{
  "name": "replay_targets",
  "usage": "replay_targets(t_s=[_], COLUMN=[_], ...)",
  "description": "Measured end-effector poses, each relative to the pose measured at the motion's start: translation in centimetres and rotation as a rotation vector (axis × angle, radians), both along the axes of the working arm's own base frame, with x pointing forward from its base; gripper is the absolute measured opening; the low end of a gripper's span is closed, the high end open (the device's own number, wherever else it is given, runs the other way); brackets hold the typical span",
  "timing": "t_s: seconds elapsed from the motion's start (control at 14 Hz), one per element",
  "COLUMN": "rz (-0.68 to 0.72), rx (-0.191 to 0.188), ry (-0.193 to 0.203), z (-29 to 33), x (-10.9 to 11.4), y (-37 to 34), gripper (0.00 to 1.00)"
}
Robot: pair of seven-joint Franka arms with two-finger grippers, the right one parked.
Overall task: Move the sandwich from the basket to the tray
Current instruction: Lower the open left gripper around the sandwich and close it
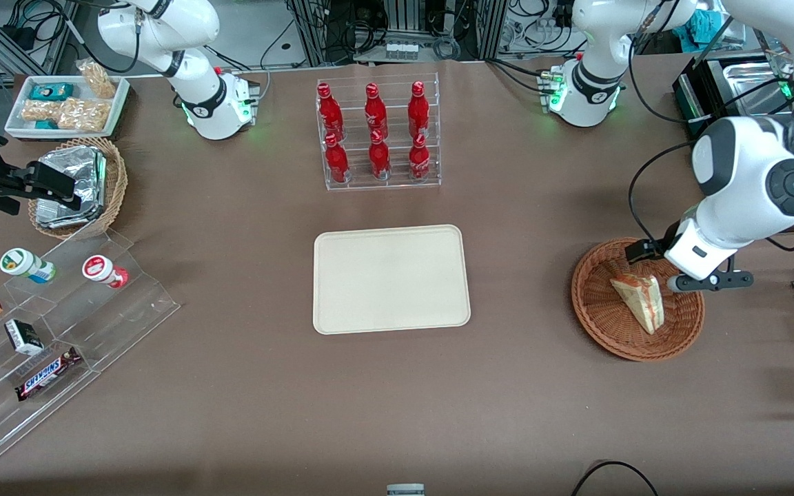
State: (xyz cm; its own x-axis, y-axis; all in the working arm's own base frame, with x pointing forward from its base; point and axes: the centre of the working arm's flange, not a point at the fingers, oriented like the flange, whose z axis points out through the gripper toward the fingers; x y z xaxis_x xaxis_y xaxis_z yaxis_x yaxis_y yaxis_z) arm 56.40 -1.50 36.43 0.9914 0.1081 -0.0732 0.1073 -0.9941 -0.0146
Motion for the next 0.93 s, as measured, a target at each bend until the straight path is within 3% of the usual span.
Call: replay_targets(t_s=[0.43,0.79,0.86,0.93], rz=[0.406,0.473,0.479,0.481], rx=[0.002,0.017,0.021,0.023], ry=[-0.101,-0.061,-0.054,-0.051], z=[-5.7,-10.3,-10.6,-10.8], x=[2.4,2.4,2.4,2.3], y=[0.9,2.4,2.8,3.0], gripper=[1.00,1.00,0.93,0.93])
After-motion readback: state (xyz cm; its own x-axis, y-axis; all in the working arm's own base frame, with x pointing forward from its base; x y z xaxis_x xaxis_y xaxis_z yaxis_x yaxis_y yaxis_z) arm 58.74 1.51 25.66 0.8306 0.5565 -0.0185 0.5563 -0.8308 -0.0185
